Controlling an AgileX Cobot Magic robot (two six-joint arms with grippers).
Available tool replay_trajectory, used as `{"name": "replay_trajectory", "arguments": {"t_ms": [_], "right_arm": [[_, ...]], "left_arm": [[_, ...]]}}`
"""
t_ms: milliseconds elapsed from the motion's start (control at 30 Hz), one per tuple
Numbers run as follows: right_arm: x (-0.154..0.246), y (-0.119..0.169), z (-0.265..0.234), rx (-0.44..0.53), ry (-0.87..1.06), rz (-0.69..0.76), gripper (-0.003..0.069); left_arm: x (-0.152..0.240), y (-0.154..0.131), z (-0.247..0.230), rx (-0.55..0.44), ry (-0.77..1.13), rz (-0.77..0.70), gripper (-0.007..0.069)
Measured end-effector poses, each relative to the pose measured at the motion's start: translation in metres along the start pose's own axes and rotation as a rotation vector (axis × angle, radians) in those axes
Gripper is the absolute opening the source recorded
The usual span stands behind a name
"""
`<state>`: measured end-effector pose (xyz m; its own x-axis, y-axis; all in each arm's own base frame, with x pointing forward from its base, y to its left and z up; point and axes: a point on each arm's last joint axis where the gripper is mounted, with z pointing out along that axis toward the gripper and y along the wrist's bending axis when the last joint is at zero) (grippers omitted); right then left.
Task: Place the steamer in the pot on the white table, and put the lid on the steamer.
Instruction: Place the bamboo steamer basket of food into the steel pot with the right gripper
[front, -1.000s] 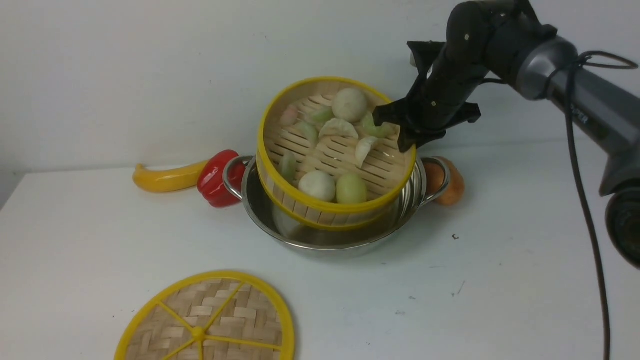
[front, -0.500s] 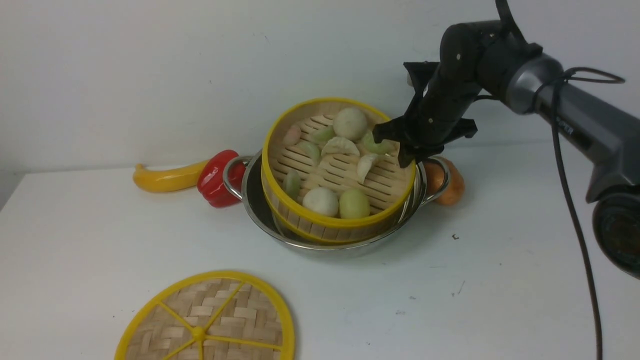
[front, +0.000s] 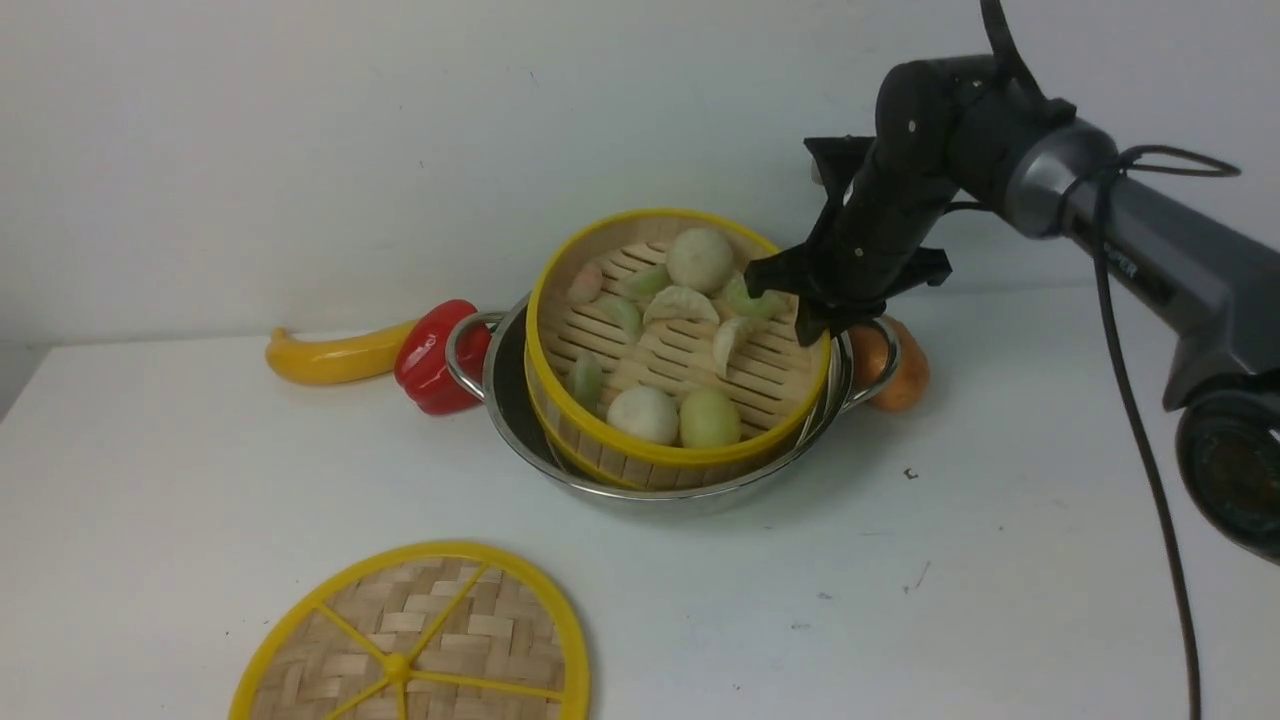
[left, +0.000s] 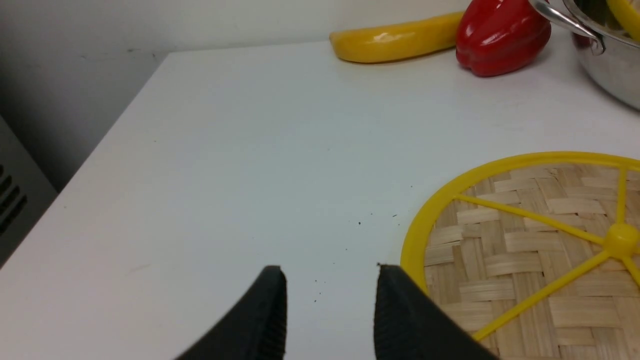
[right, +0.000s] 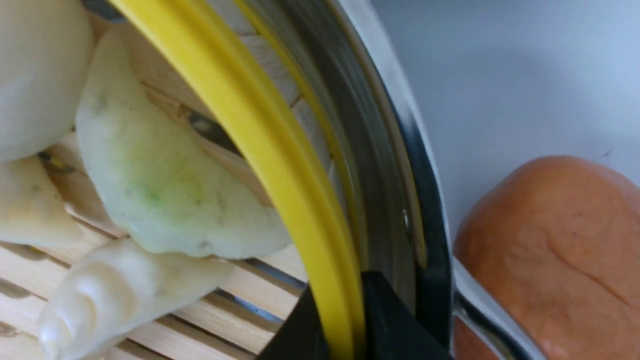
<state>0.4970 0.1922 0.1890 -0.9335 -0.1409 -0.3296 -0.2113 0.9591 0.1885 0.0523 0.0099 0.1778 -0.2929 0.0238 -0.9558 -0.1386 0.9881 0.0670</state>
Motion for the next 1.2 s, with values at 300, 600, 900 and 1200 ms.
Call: {"name": "replay_trajectory", "arguments": {"t_ms": [300, 600, 900, 1200], "right_arm": [[-0.001, 0.002, 0.000, -0.020, -0.009, -0.005, 0.0172], [-0.005, 0.005, -0.006, -0.043, -0.039, -0.004, 0.0366], [-0.037, 0.013, -0.070, -0.007, -0.292, -0.065, 0.0391], [-0.052, 0.008, -0.151, 0.164, -0.554, -0.127, 0.0364]], "left_arm": [[0.000, 0.000, 0.000, 0.000, 0.000, 0.000, 0.0241], [0.000, 0.000, 0.000, 0.000, 0.000, 0.000, 0.0241], [0.000, 0.000, 0.000, 0.000, 0.000, 0.000, 0.0241], [0.000, 0.000, 0.000, 0.000, 0.000, 0.000, 0.0241]]}}
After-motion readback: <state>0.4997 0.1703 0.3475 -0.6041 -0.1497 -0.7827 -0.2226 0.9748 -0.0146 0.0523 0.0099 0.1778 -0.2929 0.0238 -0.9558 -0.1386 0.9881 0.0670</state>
